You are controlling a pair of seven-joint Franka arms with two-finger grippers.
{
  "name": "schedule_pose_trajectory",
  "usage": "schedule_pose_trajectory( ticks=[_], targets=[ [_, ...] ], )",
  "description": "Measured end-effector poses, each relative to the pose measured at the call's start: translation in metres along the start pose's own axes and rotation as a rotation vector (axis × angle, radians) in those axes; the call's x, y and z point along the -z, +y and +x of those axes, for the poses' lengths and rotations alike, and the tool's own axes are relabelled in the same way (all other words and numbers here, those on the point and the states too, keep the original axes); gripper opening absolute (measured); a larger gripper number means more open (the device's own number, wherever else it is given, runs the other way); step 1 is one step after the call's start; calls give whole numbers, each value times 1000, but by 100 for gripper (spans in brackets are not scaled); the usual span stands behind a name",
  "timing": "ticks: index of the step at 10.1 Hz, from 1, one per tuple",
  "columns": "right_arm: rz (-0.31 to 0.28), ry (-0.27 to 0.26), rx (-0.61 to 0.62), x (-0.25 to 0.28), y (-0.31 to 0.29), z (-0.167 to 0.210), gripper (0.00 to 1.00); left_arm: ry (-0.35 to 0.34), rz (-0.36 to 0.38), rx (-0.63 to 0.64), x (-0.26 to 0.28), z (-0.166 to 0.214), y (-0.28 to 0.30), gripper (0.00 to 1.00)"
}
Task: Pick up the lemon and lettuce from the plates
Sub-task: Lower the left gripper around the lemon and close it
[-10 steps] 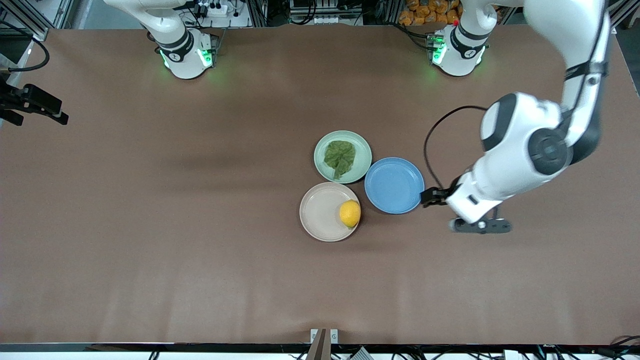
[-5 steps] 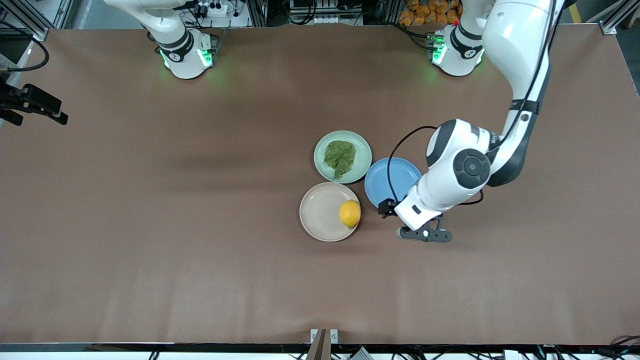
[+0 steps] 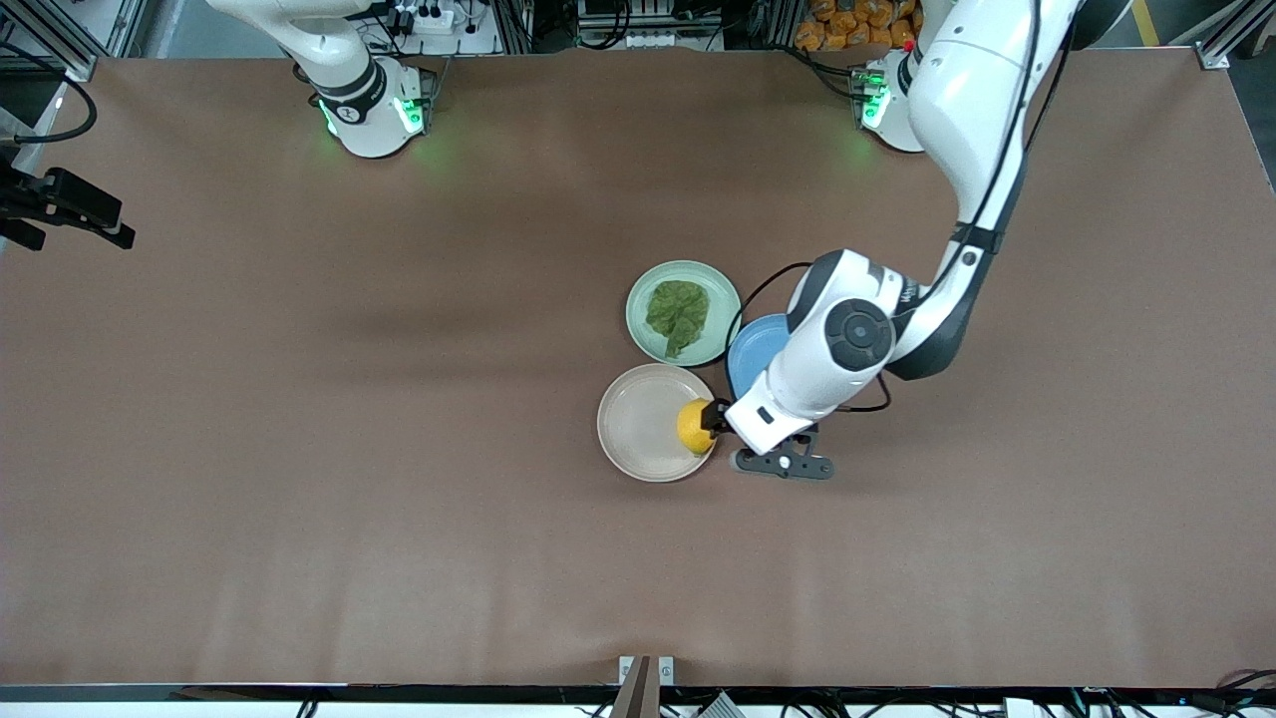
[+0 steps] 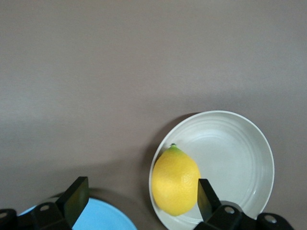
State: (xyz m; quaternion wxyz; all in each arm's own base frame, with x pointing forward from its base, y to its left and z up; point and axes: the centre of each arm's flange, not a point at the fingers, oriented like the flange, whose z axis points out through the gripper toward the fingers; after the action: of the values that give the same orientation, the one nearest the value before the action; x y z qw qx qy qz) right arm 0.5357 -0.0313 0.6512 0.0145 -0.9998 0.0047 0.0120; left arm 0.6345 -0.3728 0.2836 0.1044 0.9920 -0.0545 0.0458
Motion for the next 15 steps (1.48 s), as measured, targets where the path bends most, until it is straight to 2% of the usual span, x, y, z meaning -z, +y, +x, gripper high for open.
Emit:
schedule_pose_trajectory(
  ticks=[7,12,13,14,15],
  targets=[
    [0,0,0,0,0,0,100,-15,-10,5,-72,-31,37,100],
    [0,0,0,0,0,0,100,-19,-7,29,-83,-33,35,100],
    [0,0,0,0,0,0,100,-20,-6,70,-83,-33,35,89],
    [0,0,0,0,0,0,100,-19,-6,108,-83,-33,35,70],
    [0,0,0,0,0,0,100,-18,-7,133,-83,-32,35,68]
  ],
)
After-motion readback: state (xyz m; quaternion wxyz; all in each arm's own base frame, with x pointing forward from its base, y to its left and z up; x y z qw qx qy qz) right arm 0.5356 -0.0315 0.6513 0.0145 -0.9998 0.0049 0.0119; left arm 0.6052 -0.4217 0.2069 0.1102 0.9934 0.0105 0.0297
